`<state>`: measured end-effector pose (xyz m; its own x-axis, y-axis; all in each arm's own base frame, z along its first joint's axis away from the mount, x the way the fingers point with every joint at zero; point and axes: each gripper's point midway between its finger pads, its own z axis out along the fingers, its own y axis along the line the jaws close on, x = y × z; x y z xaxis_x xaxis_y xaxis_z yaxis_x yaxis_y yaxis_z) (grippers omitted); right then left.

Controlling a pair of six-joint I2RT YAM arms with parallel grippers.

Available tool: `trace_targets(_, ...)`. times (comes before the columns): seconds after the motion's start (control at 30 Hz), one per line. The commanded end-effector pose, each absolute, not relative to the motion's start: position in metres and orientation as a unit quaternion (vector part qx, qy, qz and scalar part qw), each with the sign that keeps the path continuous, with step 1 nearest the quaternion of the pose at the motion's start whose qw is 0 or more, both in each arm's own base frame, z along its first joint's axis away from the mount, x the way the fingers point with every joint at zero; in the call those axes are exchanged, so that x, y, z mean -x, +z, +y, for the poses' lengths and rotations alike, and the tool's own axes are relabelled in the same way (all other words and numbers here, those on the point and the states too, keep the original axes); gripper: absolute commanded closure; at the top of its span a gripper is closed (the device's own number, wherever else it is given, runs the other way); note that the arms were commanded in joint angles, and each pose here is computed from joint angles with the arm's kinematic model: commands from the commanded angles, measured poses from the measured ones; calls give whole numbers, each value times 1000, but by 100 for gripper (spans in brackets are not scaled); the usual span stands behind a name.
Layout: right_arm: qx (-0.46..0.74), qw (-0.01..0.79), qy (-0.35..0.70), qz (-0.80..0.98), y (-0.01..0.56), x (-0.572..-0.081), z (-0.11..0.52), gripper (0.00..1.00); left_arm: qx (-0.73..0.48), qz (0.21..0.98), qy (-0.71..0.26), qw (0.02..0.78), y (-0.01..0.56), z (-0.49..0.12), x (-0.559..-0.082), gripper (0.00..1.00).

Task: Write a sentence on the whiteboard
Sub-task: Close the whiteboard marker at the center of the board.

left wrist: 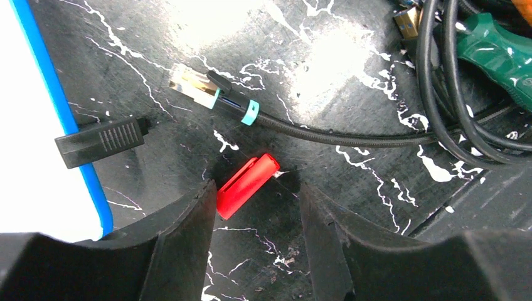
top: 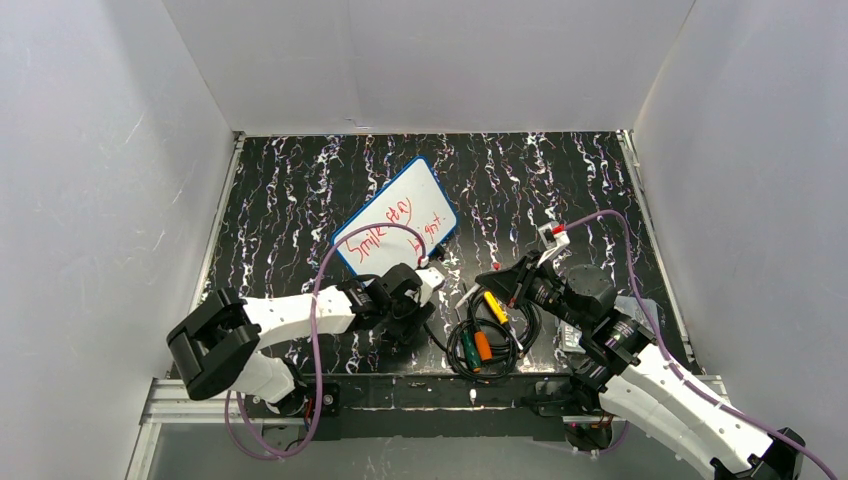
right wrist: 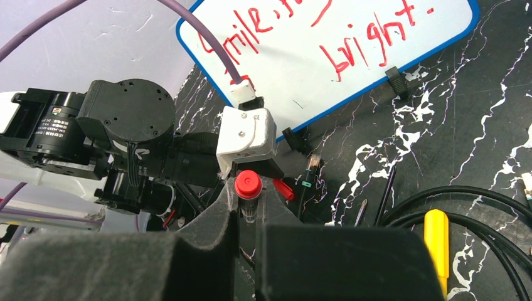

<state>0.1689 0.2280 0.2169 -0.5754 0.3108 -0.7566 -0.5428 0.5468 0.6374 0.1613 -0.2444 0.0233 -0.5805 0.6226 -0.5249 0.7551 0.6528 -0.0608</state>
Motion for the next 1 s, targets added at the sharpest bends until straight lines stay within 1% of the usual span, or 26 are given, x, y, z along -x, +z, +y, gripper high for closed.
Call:
trace_targets(0.0,80,472,485,732,232,-170,230,99,-385,880,-164,225,25,-245,-150,51)
trace_targets(0.17,76,471,488,731,231,-170,230,99,-377,885,-163,219,24,-240,-144,54)
trace_targets(0.37,75,472,488,730,231,-170,229,99,-371,890,-155,217,20,-238,-144,54)
trace_targets(0.43,75,472,488,731,231,-170,229,99,-364,894,-133,226,19,-234,-151,56)
trace_targets(0.67,72,473,487,731,232,-170,228,99,-358,898,-103,236,18,-230,-158,64)
trace_targets(0.7,72,473,487,731,232,-170,228,99,-359,898,-104,234,17,-230,-158,67)
trace_targets(0.8,66,477,478,734,232,-173,225,99,-363,897,-120,221,15,-233,-151,84)
trace_targets(0.9,64,481,463,742,232,-176,222,99,-349,901,-126,225,14,-228,-146,100)
trace_targets(0.97,61,483,459,743,233,-178,221,99,-338,901,-128,241,18,-225,-148,100)
